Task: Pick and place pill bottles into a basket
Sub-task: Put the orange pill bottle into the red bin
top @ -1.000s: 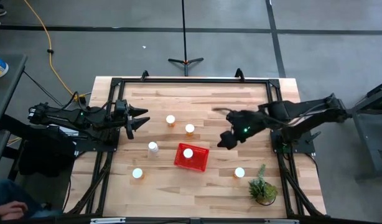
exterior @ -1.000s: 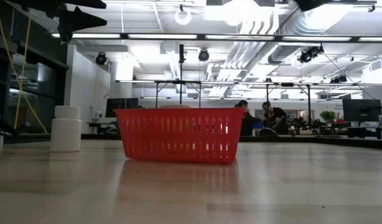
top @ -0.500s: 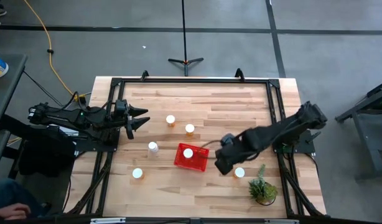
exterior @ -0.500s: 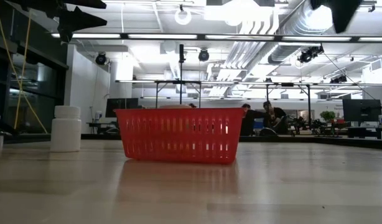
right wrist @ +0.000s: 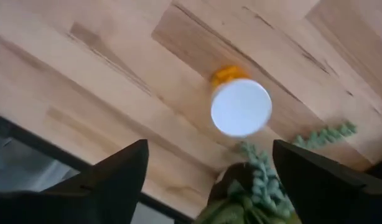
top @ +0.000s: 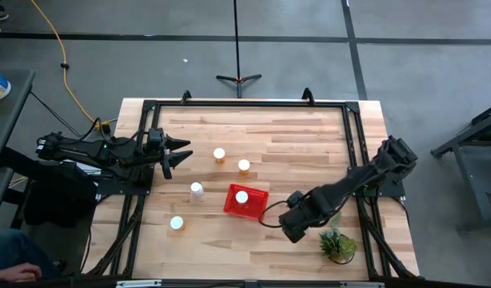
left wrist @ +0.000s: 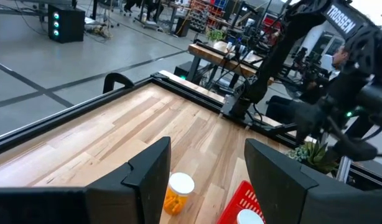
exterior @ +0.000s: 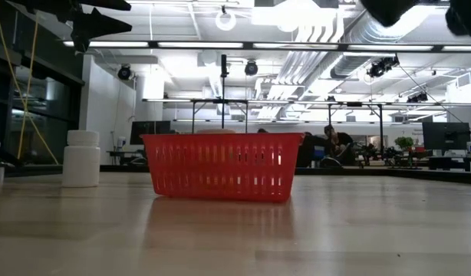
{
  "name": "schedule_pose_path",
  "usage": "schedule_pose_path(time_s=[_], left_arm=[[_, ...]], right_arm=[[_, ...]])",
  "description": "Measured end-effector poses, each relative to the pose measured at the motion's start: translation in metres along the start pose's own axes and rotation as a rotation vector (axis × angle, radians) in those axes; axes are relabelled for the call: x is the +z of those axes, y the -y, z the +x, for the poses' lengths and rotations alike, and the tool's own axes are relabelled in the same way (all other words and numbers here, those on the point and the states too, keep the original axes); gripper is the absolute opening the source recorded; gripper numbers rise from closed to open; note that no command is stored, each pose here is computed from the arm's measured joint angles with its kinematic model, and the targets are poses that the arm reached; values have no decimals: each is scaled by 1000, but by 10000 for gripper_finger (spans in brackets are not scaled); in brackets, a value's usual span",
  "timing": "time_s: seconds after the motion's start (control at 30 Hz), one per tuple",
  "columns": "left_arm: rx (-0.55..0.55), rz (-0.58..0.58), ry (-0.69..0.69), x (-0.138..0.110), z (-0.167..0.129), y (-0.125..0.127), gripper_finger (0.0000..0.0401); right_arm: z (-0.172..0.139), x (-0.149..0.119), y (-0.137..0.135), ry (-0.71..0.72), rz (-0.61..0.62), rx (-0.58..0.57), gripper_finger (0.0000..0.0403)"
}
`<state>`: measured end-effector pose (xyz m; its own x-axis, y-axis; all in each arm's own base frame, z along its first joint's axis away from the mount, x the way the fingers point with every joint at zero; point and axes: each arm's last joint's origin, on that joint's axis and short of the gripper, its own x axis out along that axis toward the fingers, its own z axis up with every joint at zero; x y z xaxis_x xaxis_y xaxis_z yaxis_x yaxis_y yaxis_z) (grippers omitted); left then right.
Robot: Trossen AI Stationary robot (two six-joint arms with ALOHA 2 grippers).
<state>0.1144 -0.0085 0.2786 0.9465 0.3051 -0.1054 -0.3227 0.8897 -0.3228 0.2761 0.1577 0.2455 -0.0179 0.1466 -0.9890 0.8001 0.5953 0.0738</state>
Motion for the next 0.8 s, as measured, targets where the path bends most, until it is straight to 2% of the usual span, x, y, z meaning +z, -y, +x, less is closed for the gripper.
schedule_pose_path(time_s=[0.2,0.4,0.5,0.8], left_arm=[[0,0,0,0,0,0,239],[1,-8,0,0,0,0,239],[0,-8,0,0,0,0,239],[2,-10,2,0,0,0,239]], right_arm=[[11,6,4,13,-60,-15,395],[34,3,12,-16,-92,-44,388],[42,3,13,-42,-90,-20,388],[53,3,20,17,-113,-53,387]])
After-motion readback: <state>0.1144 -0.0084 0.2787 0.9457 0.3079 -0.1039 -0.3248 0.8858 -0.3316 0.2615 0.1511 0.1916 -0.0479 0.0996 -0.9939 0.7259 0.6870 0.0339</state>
